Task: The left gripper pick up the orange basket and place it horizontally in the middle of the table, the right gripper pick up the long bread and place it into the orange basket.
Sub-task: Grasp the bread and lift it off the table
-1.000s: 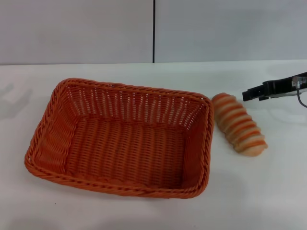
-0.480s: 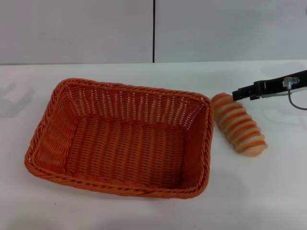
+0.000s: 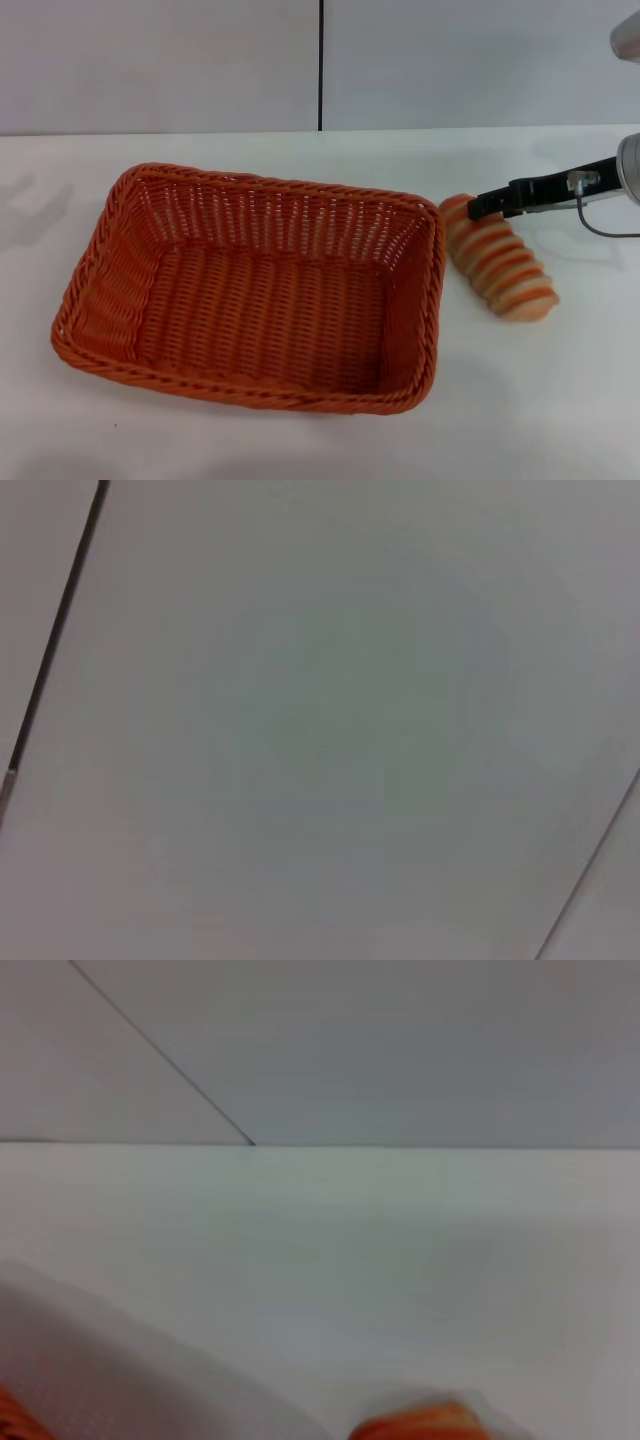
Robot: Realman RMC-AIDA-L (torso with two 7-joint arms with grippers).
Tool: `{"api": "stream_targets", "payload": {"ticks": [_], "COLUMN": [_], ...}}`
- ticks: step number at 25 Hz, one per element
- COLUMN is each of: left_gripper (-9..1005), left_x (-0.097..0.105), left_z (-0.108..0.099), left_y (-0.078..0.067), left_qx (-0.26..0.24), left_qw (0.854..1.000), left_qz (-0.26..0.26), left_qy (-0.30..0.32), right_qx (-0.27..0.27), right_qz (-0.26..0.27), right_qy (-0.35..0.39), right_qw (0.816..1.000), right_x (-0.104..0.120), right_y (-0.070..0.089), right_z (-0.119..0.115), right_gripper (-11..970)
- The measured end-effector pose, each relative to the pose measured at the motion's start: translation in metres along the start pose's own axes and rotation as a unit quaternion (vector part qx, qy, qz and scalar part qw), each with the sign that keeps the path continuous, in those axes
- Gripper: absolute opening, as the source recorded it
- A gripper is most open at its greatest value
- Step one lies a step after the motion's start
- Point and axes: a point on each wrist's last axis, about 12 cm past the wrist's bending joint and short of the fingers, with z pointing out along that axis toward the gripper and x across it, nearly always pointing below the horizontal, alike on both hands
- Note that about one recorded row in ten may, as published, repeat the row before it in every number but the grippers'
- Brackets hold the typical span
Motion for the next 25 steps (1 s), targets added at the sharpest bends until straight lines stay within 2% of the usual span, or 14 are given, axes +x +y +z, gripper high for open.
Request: {"api": "stream_targets", "payload": {"ticks": [1, 13, 25], "left_gripper": [656, 655, 655], "left_x": [0.0, -0.001, -0.001], "left_z": [0.0, 0.0, -0.001], "left_y": [0.0, 0.001, 0.001], "left_qx": [-0.001, -0.002, -0.002], "left_qw": [1.0, 1.0, 1.0], "left_qz": [0.0, 0.001, 0.001], "left_qy": [0.0, 0.0, 0.001], "right_qx": [0.0, -0.018, -0.025], "right_qz": [-0.002, -0.003, -0.011], "right_qy": [-0.001, -0.01, -0.014], "right_qw": [1.0, 1.0, 1.0], "right_x": [-0.001, 0.002, 0.003], "right_y": [0.0, 0.003, 0.006], "right_z": [0.0, 0.009, 0.014], "right_gripper": [603, 276, 211]}}
